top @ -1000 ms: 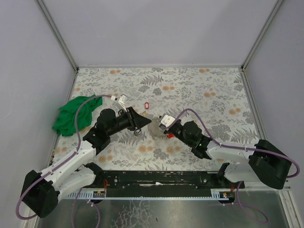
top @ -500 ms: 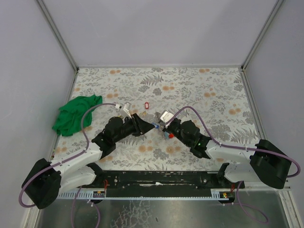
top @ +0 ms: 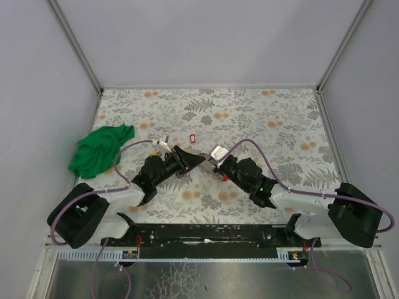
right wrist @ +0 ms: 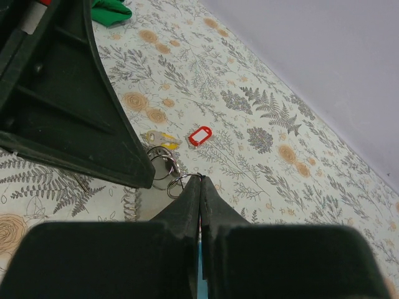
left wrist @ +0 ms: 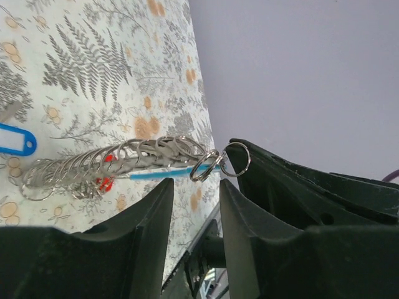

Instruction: Put the keys on the keyring

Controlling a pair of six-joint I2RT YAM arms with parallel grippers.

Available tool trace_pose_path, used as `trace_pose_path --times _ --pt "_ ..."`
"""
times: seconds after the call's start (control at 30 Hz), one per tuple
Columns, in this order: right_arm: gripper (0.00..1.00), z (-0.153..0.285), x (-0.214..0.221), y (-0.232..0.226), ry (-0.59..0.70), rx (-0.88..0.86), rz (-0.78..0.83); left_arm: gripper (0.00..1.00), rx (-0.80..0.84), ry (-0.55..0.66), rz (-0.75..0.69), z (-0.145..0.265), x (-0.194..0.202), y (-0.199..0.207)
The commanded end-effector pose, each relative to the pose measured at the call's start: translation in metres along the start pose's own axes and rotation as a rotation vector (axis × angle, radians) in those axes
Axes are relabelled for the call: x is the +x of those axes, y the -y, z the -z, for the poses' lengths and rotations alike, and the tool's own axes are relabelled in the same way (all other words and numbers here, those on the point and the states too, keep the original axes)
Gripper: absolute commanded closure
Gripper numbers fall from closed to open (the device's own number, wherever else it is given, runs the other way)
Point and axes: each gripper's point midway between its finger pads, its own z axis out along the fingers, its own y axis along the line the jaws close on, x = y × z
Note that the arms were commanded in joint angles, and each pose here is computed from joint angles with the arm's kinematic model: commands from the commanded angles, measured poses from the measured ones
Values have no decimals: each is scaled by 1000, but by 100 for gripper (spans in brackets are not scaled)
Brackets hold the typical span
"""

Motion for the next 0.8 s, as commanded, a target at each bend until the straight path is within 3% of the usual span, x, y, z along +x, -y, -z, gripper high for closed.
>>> trace_pose_path --times 0.0,0.57,0.77 --pt "100 -1 -33 10 91 42 -45 66 177 25 53 1 -8 36" --pt "100 -1 -33 9 88 36 -57 71 168 36 80 0 -8 32" --pt "100 -1 -33 8 90 32 -59 79 151 28 74 -3 -6 27"
